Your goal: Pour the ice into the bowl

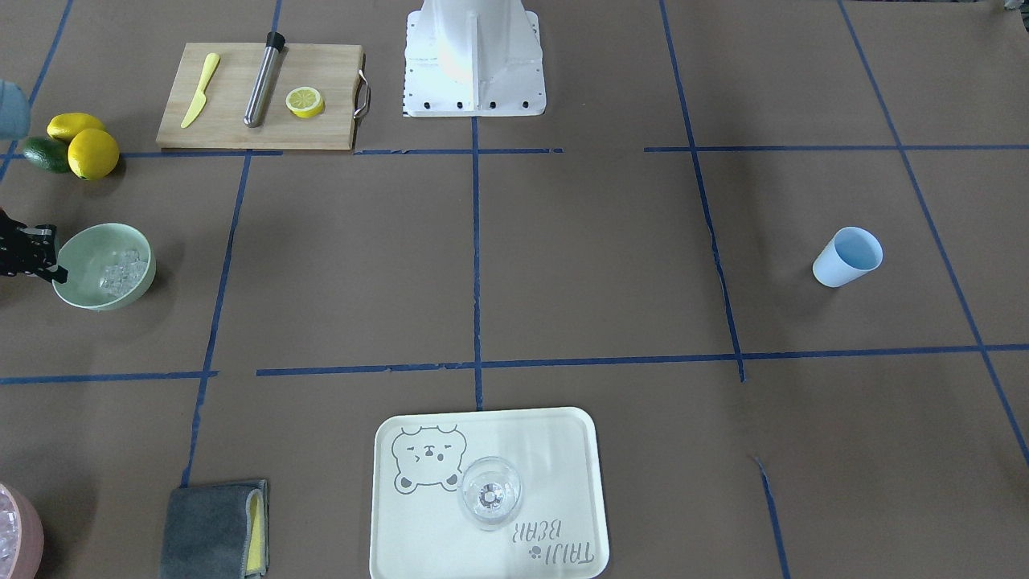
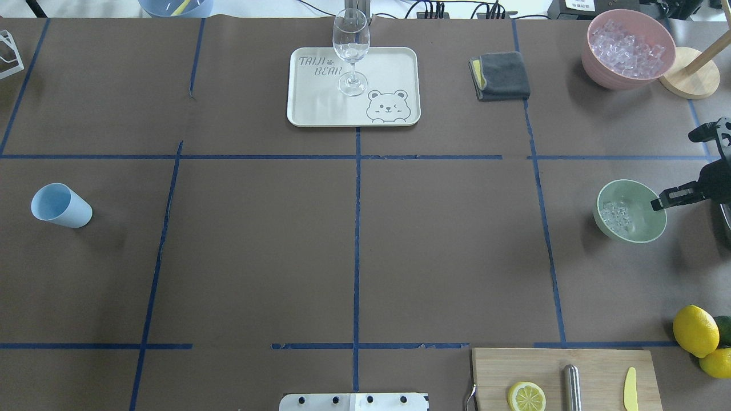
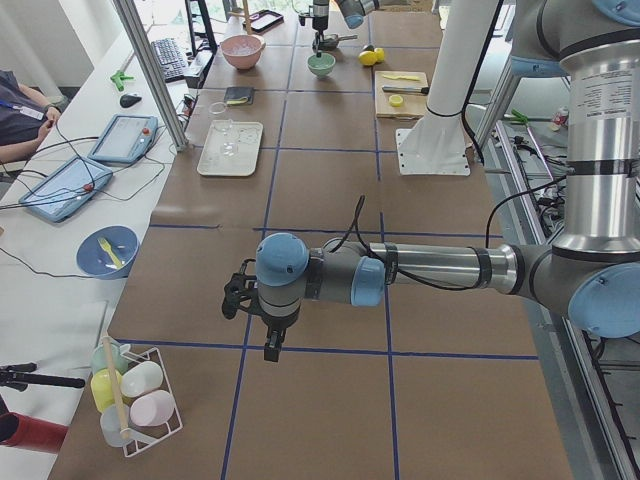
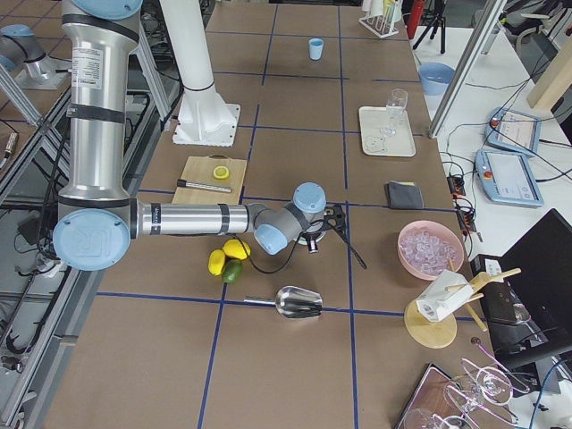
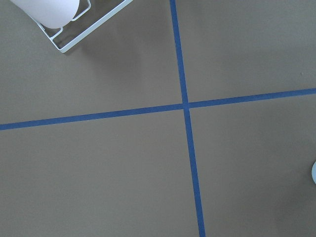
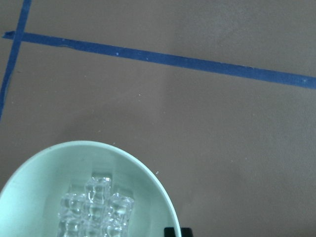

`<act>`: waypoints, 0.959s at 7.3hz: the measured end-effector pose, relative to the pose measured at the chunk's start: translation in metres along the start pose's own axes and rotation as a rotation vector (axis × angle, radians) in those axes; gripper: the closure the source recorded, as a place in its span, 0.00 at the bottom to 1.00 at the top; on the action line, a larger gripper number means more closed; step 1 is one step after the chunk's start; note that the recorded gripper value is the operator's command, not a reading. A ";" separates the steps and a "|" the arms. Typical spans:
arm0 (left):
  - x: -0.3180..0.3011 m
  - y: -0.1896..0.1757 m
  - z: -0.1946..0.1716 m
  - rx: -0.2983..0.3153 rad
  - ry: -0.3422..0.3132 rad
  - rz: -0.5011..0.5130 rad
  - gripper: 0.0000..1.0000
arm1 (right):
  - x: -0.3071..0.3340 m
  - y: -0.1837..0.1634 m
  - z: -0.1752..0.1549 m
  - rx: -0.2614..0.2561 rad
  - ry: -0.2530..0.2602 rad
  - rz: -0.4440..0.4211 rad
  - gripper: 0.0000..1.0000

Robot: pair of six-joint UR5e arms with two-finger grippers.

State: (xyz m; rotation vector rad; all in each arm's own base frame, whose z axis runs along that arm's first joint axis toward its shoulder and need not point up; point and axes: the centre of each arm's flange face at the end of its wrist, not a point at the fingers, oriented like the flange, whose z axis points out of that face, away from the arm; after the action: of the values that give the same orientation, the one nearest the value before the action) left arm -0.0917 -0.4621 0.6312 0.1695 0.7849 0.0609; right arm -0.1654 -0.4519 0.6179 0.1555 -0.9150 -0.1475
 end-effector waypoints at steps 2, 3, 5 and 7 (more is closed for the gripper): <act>0.000 0.000 0.000 0.000 0.000 0.000 0.00 | 0.009 0.003 0.005 -0.008 0.007 0.013 0.00; 0.000 0.000 0.000 0.002 0.000 0.002 0.00 | 0.010 0.002 0.003 -0.003 0.007 0.015 0.00; 0.000 0.000 0.000 0.006 0.000 0.006 0.00 | 0.012 -0.009 -0.018 0.042 0.003 0.020 0.00; 0.000 0.000 0.001 0.005 0.004 0.005 0.00 | 0.028 -0.017 -0.045 0.087 0.018 0.046 0.00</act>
State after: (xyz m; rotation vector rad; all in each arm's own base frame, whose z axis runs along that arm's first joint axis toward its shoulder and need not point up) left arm -0.0912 -0.4625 0.6323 0.1758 0.7889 0.0641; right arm -0.1136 -0.4708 0.6090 0.2159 -0.9070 -0.0637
